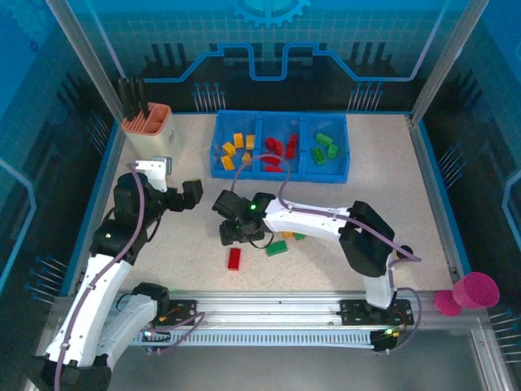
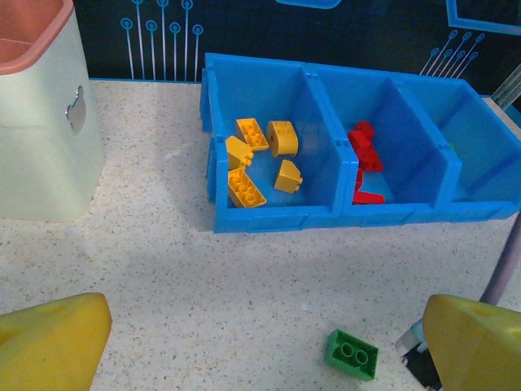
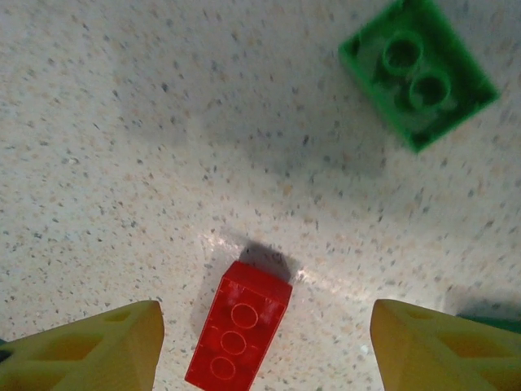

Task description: Sort the legos into containers by color

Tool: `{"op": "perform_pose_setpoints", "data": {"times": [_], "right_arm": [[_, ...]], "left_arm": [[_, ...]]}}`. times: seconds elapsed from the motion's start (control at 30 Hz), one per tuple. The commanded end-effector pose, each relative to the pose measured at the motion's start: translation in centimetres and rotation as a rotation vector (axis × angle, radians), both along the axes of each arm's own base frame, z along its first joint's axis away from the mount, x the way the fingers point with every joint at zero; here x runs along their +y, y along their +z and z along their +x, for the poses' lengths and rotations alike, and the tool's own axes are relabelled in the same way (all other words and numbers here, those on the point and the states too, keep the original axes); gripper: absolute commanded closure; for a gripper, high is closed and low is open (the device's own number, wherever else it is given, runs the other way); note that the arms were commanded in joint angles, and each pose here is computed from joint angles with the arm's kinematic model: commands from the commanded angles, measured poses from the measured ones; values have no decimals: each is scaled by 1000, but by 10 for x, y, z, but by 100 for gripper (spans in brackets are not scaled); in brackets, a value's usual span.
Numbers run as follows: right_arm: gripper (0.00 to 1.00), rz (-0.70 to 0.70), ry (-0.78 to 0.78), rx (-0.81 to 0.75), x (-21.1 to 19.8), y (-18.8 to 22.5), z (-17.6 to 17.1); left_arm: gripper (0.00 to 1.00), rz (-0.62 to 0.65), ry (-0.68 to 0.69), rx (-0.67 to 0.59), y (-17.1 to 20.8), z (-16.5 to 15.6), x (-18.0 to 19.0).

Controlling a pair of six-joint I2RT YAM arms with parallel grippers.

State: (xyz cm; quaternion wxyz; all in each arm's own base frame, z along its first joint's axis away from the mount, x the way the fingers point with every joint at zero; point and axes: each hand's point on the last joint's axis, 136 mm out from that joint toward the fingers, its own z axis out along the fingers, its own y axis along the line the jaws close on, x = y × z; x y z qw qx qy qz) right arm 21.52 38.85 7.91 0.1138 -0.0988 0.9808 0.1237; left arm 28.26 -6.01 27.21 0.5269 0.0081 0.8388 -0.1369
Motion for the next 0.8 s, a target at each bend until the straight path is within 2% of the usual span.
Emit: {"op": "perform_pose_setpoints", "data": {"times": [0.0, 0.23, 0.37, 0.53, 0.6, 0.77], "right_arm": [[31, -48, -100, 61, 3, -16, -16], [32, -78, -108, 111, 11, -44, -37], [37, -122, -87, 127, 6, -58, -46], [66, -163, -22, 128, 6, -69, -53], [74, -180, 11, 124, 5, -71, -54], [81, -223, 149, 32, -16, -48, -43]], "left_arm": [[1, -36, -13, -31, 9, -2, -2], [0, -35, -15, -58, 15, -8, -3], [0, -30, -25, -62, 16, -10, -5], [1, -26, -20, -65, 16, -11, -4], [1, -24, -21, -66, 16, -11, -4], [1, -17, -14, -66, 16, -10, -3]]}}
